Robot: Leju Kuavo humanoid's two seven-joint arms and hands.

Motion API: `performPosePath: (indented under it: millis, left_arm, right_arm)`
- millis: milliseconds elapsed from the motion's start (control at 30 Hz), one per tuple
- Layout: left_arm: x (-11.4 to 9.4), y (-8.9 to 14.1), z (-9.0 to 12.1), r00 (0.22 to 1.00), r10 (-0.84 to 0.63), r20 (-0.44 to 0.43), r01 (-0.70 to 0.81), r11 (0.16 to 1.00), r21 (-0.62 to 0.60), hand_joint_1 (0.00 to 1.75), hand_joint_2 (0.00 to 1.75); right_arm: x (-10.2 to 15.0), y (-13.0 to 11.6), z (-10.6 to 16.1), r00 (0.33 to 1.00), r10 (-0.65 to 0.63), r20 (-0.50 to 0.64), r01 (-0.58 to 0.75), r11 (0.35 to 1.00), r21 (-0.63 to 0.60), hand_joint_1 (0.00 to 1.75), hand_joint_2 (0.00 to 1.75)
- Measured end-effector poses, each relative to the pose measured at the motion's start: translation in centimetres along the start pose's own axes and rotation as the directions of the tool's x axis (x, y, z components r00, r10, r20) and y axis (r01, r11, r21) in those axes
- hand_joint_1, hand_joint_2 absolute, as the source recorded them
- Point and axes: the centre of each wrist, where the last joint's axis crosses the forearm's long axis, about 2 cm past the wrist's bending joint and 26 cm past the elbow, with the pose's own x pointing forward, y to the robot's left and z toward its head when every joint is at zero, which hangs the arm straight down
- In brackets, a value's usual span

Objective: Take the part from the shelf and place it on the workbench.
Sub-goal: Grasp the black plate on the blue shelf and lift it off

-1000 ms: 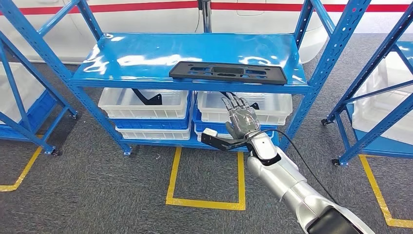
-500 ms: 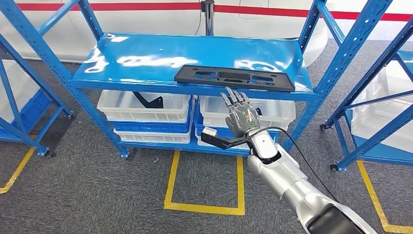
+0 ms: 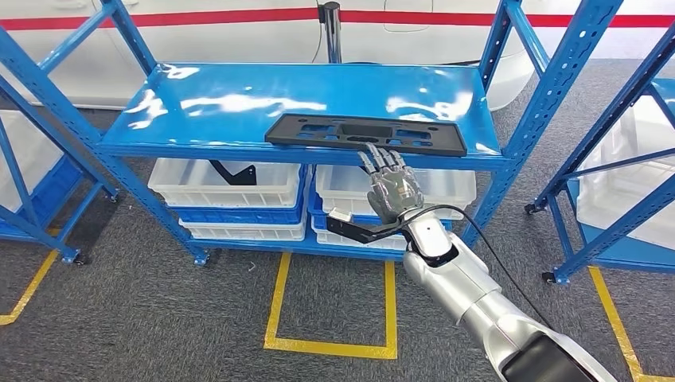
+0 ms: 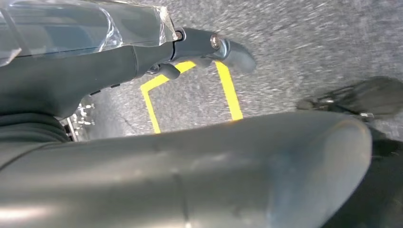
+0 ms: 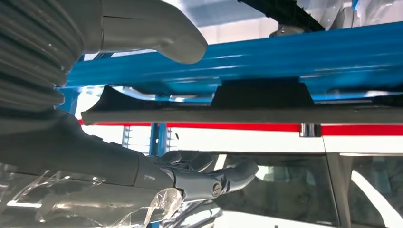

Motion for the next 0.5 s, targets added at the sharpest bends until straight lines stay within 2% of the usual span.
performPosePath:
  millis: [500]
  left_arm:
    - [0.1, -0.2, 0.0, 1.0, -0.006, 0.002, 0.006, 1.0, -0.005, 0.0, 0.0]
  right_arm:
    - [2.7, 0.6, -0.3, 0.997, -0.046, 0.07, 0.046, 0.999, 0.006, 0.0, 1.75]
